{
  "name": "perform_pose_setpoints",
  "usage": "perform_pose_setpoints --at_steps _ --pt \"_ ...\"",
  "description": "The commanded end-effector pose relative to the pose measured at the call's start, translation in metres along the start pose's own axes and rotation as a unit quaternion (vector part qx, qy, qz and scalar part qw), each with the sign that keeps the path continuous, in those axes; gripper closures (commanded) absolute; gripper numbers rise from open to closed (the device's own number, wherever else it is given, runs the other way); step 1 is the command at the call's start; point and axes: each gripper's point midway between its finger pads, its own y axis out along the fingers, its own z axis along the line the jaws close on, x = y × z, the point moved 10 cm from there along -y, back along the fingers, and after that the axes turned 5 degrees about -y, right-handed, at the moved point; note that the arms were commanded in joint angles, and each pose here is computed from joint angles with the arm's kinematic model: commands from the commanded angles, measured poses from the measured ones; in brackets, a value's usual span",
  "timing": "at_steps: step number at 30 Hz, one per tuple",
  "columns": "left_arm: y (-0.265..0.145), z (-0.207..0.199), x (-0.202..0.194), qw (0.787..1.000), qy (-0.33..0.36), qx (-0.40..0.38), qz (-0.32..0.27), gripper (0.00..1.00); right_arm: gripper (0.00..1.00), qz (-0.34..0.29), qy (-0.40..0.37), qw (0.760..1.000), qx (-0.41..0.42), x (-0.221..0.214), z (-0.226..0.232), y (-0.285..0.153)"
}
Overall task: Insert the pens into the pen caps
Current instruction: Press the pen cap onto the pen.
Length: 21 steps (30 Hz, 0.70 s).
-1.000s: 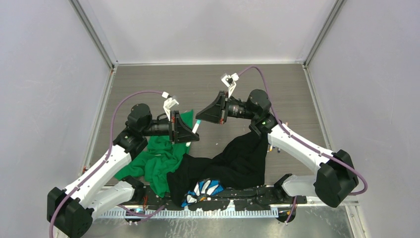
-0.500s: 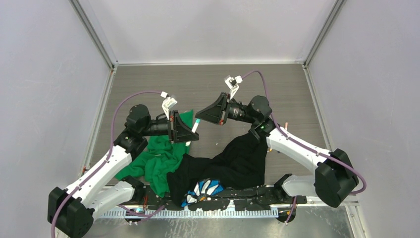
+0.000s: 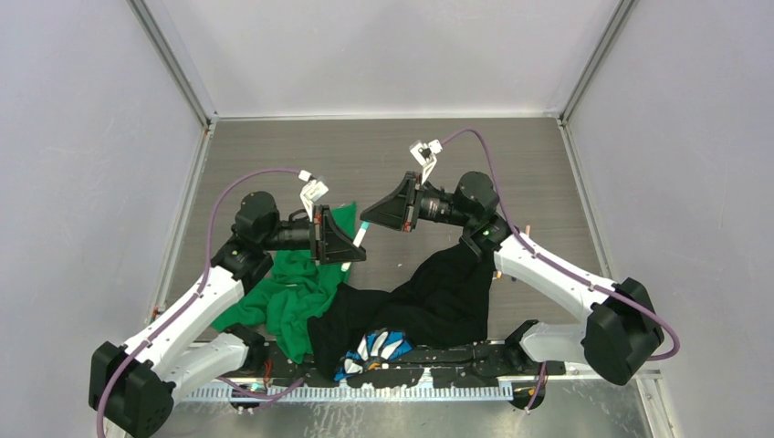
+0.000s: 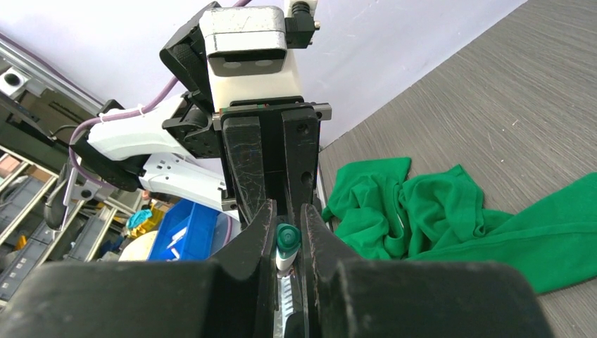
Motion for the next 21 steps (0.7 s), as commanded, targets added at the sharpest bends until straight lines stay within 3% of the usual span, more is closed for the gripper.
perform_pose_setpoints --at_steps 1,13,21 --pt "-0.005 -0.035 0.070 0.965 0.193 0.003 -0.177 1.00 0.99 0.222 0.152 0.962 0.053 -0.087 0.004 -0.015" --pt "-0.005 -0.040 0.079 0.958 0.198 -0.019 -0.204 1.00 0.99 0.230 0.171 0.954 0.085 -0.098 0.015 -0.015" --pt "-0.009 -0.037 0.087 0.957 0.214 0.003 -0.196 1.00 0.99 0.284 0.203 0.934 0.070 -0.108 0.014 -0.019"
